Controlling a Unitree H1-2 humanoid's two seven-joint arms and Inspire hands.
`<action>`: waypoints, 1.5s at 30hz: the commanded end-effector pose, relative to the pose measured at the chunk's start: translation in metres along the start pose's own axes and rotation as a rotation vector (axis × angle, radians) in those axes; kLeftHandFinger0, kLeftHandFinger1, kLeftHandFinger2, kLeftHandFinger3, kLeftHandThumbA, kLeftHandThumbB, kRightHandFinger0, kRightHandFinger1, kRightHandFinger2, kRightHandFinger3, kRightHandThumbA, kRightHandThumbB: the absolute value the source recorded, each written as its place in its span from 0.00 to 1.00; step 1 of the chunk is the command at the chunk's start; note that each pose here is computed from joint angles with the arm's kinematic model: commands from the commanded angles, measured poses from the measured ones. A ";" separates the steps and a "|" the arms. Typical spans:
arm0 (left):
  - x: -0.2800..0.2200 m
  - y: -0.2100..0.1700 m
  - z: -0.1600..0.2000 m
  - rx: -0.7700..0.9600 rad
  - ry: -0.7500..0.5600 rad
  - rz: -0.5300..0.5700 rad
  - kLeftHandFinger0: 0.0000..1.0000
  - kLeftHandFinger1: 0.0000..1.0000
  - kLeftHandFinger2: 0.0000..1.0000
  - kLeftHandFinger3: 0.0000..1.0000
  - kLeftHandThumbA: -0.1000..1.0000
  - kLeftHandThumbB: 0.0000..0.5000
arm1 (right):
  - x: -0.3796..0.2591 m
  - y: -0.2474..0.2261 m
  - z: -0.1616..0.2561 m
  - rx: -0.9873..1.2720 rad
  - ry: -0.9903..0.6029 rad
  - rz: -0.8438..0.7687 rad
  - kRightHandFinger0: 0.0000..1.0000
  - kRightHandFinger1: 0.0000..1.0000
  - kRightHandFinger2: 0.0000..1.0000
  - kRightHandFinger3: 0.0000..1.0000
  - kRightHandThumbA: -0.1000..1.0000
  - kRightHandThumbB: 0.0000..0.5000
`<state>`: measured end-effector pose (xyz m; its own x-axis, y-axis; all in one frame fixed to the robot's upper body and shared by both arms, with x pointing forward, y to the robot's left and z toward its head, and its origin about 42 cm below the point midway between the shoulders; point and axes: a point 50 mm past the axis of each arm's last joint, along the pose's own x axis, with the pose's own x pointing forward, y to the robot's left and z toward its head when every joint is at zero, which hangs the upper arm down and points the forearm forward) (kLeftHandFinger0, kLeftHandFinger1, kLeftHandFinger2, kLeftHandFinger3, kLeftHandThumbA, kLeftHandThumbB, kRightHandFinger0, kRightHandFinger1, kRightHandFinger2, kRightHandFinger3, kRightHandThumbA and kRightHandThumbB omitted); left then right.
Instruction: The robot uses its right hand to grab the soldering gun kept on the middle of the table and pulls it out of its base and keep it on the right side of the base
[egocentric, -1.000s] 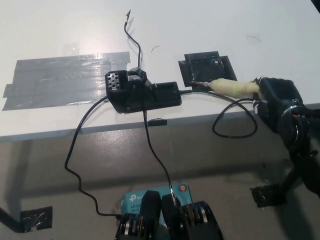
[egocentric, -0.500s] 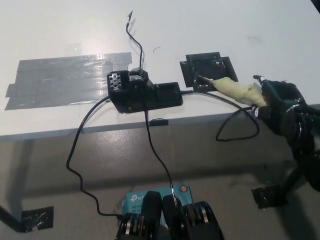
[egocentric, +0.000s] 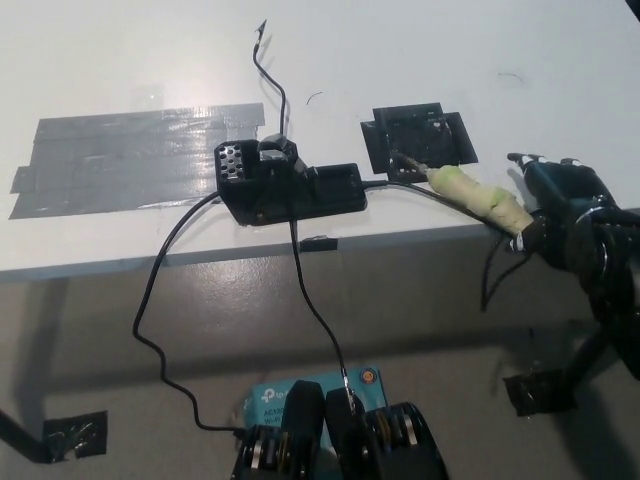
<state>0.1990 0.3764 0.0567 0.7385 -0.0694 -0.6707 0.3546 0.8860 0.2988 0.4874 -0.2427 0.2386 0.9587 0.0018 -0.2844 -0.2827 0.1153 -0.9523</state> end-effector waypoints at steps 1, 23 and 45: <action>-0.005 0.008 -0.002 0.029 -0.002 0.022 0.99 0.88 1.00 1.00 0.76 0.20 | -0.006 -0.048 0.003 -0.022 -0.009 -0.084 1.00 1.00 1.00 1.00 0.98 1.00; -0.005 0.009 0.000 0.014 -0.007 0.022 0.98 0.87 1.00 1.00 0.75 0.21 | -0.065 -0.117 -0.025 0.164 -0.134 -0.272 1.00 1.00 1.00 1.00 0.93 0.89; -0.001 0.008 0.003 0.032 -0.009 0.003 0.93 0.86 1.00 1.00 0.77 0.24 | -0.280 0.033 -0.211 0.951 0.221 -0.577 1.00 1.00 1.00 1.00 0.79 0.56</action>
<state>0.2026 0.3755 0.0553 0.7366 -0.0712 -0.6725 0.3554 0.8868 0.2954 0.2745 -0.4169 0.2932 0.9588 -0.2820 0.0349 0.2142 0.6366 -0.7409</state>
